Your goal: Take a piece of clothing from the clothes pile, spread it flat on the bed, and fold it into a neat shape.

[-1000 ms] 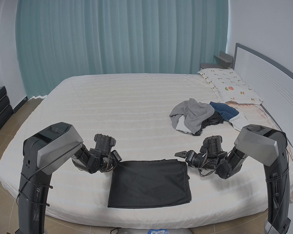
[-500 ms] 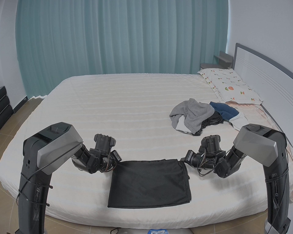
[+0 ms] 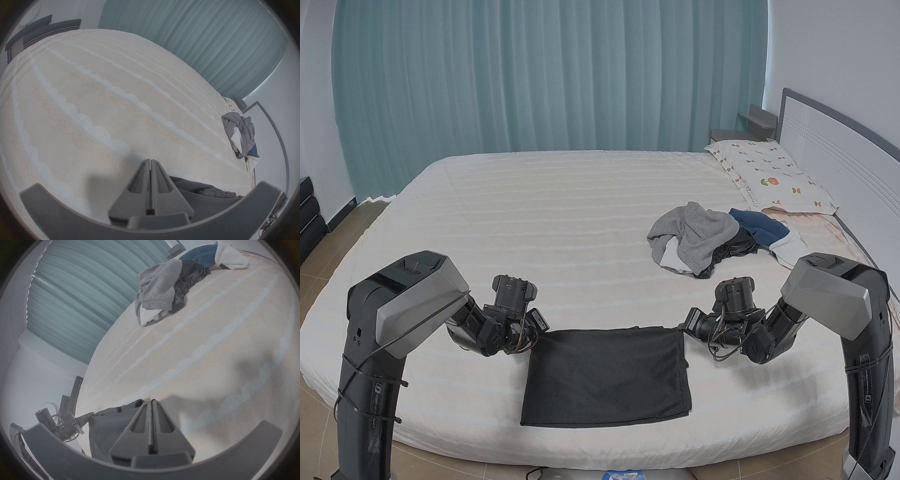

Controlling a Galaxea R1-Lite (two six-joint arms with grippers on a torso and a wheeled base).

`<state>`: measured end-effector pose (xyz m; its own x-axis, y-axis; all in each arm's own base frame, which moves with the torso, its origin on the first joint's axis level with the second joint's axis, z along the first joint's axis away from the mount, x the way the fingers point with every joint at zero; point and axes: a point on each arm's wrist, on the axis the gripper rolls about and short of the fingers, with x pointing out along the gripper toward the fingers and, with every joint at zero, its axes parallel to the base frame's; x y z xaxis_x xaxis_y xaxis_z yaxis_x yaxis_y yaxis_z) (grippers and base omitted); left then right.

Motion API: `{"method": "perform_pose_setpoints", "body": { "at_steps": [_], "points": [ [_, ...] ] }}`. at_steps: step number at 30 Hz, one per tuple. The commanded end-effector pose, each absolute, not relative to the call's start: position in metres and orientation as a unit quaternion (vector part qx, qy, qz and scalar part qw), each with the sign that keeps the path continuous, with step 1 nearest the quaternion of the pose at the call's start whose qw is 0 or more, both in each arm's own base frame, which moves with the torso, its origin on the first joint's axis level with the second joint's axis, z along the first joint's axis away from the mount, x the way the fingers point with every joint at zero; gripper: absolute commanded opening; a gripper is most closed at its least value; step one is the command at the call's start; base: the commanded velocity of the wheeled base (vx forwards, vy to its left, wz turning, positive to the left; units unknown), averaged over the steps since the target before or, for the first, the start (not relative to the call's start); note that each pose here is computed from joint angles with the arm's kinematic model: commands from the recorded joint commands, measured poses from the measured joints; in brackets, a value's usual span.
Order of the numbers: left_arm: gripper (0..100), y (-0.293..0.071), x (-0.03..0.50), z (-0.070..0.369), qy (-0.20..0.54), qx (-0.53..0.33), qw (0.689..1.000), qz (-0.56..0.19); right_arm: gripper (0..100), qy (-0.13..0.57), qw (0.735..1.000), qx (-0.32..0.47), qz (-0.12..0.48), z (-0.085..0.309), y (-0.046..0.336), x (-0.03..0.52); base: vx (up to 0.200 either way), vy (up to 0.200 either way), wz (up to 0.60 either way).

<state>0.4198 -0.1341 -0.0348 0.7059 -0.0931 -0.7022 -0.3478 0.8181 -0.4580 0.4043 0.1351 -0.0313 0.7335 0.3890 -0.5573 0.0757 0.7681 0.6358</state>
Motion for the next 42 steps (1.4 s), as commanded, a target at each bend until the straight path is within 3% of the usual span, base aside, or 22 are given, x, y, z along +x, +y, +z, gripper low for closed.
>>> {"method": "perform_pose_setpoints", "body": {
  "at_steps": [1,11,12,13,14,26,33,34,42],
  "points": [
    [0,-0.134,0.42,-0.034,0.376,-0.293,0.876,0.073,0,0.353,0.872,0.327,0.088,-0.031,0.134,0.405,0.0,0.0,0.0],
    [0,-0.134,0.42,-0.033,0.376,-0.295,0.876,0.071,0,0.351,0.876,0.32,0.089,-0.033,0.136,0.404,0.0,0.0,0.0],
    [0,-0.134,0.419,-0.033,0.376,-0.295,0.875,0.07,100,0.35,0.876,0.319,0.089,-0.033,0.136,0.404,0.0,0.0,0.0],
    [0,-0.134,0.419,-0.034,0.378,-0.295,0.875,0.07,100,0.35,0.876,0.319,0.089,-0.033,0.136,0.404,0.0,0.0,0.0],
    [100,-0.134,0.418,-0.034,0.38,-0.294,0.874,0.07,100,0.351,0.876,0.319,0.09,-0.033,0.137,0.404,0.0,0.0,0.0],
    [100,-0.13,0.414,-0.032,0.391,-0.302,0.867,0.057,100,0.335,0.875,0.339,0.083,-0.009,0.124,0.397,0.0,0.0,0.0],
    [100,-0.114,0.384,-0.011,0.408,-0.335,0.849,-0.012,100,0.34,0.858,0.38,0.062,-0.003,0.108,0.371,0.0,0.0,0.0],
    [100,-0.106,0.368,-0.008,0.408,-0.344,0.844,-0.05,100,0.34,0.858,0.381,0.06,-0.009,0.104,0.36,0.0,0.0,0.0],
    [100,-0.101,0.338,-0.026,0.412,-0.264,0.863,-0.126,100,0.328,0.859,0.389,0.051,-0.022,0.081,0.318,0.0,0.0,0.0]
  ]
}}
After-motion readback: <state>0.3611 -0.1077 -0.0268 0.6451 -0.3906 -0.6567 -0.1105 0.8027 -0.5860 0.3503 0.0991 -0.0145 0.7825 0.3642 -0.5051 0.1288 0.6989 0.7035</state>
